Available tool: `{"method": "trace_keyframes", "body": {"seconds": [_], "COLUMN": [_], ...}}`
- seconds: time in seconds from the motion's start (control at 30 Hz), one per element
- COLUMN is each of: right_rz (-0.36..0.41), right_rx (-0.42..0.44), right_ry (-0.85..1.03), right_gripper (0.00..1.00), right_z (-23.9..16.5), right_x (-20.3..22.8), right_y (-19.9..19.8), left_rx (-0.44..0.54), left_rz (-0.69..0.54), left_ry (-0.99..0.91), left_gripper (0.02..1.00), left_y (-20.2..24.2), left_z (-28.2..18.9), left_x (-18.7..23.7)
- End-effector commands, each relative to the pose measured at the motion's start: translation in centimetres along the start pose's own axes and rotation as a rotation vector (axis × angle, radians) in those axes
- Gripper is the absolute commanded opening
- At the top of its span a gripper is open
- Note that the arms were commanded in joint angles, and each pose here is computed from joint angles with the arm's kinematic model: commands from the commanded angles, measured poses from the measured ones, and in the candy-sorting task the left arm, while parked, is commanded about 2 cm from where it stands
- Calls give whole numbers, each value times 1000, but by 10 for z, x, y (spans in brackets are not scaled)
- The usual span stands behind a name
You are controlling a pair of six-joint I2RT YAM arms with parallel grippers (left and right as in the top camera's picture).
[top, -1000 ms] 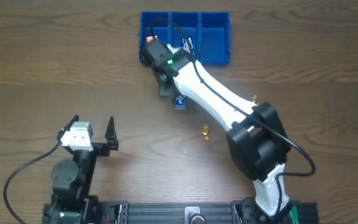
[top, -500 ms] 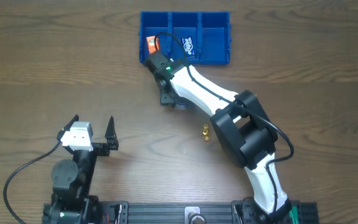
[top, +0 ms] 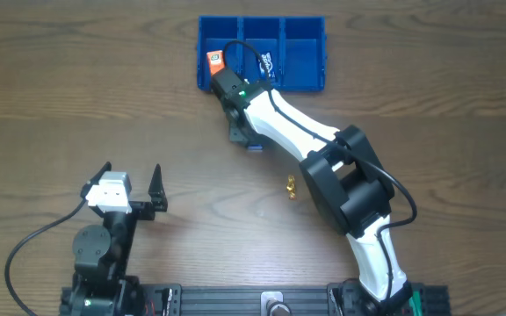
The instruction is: Sort Candies Into Trays
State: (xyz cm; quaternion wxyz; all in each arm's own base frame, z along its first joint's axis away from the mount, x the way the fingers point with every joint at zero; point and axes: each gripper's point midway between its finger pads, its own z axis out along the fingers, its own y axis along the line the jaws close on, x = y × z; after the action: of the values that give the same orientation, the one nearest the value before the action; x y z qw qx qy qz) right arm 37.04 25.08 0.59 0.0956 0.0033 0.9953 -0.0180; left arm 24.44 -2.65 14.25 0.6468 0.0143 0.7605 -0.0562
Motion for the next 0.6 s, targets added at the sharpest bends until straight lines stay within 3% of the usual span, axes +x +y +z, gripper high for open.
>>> {"method": "trace_keyframes", "body": {"seconds": [0.03, 0.13, 0.2, 0.3, 0.43, 0.6], "right_rz": [2, -4, 17, 14, 40, 43], "right_rx": [-54, -76, -36, -23, -19, -6], "right_ry": [-145, -315, -405, -511, -598, -609], "right_gripper": [139, 134, 126, 126, 126, 126], "right_z": [-55, -124, -164, -199, -205, -172], "right_x": [-29, -64, -89, -124, -162, -184], "right_y": [8, 5, -9, -23, -39, -37], "left_rx": [-11, -11, -11, -11, -11, -11], "left_rz": [6, 6, 6, 6, 6, 6], "left_ry": [49, 49, 49, 49, 49, 49], "left_gripper": [998, 998, 998, 998, 996, 998], "left_y": [3, 3, 3, 3, 3, 3], "left_z": [1, 1, 1, 1, 1, 1], "left_x": [17, 17, 17, 17, 17, 17]}}
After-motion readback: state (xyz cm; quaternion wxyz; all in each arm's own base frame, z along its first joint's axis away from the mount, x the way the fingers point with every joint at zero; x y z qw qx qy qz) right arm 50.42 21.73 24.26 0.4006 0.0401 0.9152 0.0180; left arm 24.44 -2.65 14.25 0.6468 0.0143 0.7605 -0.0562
